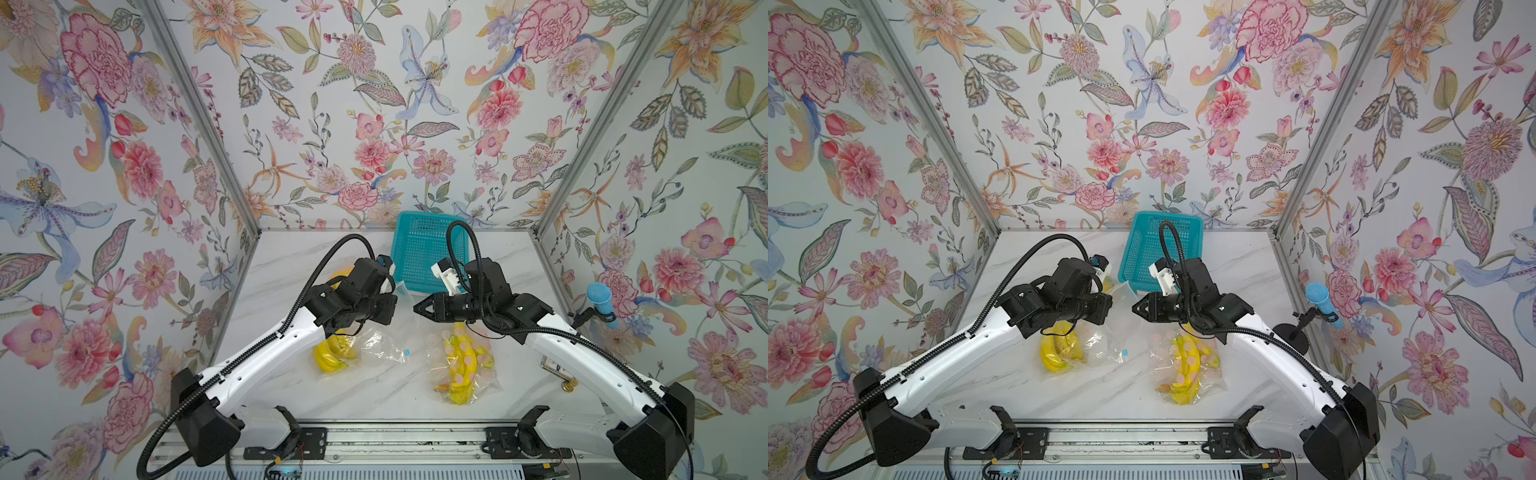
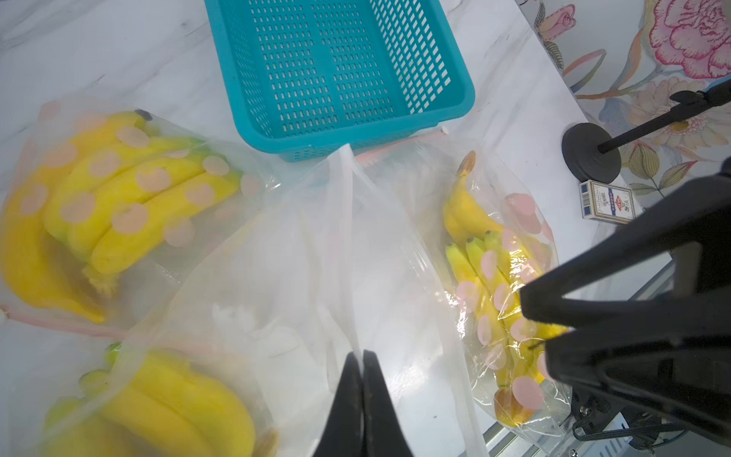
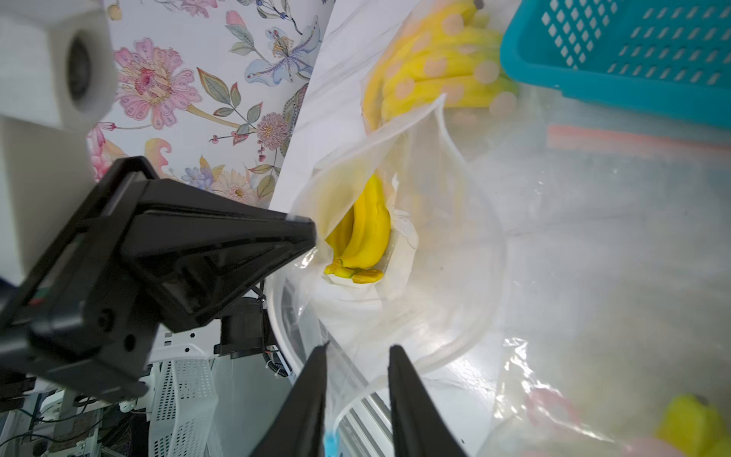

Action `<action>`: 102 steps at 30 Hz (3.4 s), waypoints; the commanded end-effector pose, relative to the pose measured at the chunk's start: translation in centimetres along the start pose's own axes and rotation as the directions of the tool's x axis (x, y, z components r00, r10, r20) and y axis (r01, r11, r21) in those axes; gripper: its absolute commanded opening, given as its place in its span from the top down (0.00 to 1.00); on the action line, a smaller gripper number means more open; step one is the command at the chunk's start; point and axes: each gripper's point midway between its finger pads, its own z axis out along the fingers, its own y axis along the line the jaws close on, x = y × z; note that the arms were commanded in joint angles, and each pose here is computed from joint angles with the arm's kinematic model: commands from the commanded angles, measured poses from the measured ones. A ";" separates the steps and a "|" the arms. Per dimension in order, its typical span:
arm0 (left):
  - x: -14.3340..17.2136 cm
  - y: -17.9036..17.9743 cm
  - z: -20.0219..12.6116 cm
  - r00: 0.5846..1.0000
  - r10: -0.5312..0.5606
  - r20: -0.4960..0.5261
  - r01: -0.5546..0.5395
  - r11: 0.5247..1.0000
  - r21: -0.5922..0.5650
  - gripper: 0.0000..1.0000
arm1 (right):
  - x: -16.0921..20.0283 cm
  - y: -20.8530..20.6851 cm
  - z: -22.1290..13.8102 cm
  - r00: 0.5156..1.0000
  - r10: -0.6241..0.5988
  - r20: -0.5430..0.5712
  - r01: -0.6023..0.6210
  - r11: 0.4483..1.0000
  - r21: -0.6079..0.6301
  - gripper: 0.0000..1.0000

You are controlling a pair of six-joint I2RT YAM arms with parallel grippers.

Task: Open the zip-top bag and take out the banana
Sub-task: Open the zipper of the food storage bag at the center of the board, then adjust the zipper food storage bag at the center of the board.

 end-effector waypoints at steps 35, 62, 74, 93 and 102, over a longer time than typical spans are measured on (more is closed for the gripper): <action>8.9 9.8 -4.2 0.950 -0.295 0.106 0.311 0.922 -0.228 0.39 | 9.0 -12.3 11.4 0.950 0.216 -0.225 -0.205 0.976 0.072 0.82; 10.8 24.3 1.9 0.784 -0.581 0.217 0.604 0.796 -0.050 0.26 | 9.8 -12.0 11.8 0.933 0.172 -0.315 -0.163 0.985 0.054 0.78; 12.0 25.8 5.1 0.779 -0.605 0.161 0.617 0.786 -0.033 0.30 | 10.3 -13.9 12.2 0.919 0.207 -0.335 -0.185 0.978 0.095 0.78; 9.8 25.5 1.5 0.822 -0.548 0.158 0.566 0.816 -0.113 1.00 | 10.5 -16.2 12.5 0.908 0.251 -0.337 -0.209 0.966 0.155 0.80; 5.5 17.9 -1.4 0.844 -0.497 0.204 0.521 0.849 -0.086 1.00 | 11.3 -16.8 12.6 0.908 0.239 -0.343 -0.192 0.967 0.166 0.81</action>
